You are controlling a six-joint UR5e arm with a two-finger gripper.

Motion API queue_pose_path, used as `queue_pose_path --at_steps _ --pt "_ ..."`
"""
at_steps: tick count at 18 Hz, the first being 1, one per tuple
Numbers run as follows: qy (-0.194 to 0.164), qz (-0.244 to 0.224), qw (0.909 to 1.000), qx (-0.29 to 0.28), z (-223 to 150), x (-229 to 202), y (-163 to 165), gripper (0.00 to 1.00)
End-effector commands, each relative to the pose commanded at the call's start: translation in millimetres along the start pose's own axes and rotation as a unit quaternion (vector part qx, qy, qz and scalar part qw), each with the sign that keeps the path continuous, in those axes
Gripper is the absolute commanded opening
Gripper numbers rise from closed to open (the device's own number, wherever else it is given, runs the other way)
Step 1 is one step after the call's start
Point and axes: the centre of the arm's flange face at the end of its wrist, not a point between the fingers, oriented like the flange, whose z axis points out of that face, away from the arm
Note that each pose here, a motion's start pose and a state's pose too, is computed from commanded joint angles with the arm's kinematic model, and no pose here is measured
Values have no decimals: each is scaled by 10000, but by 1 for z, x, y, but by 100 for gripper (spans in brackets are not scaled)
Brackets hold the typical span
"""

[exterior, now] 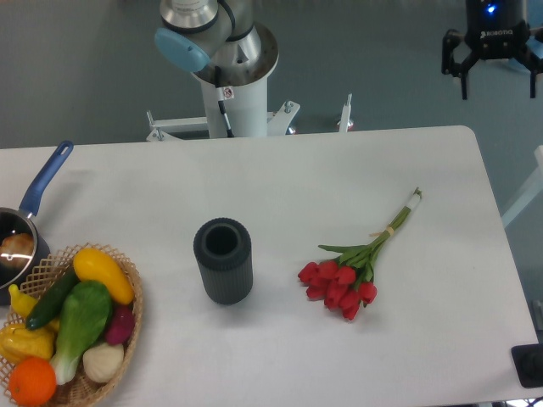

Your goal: Place the flowers on the table

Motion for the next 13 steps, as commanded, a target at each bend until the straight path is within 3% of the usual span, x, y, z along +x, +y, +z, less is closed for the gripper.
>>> queue_pose_path --at_steps 13 --pt "13 12 10000 21 1 1 -2 100"
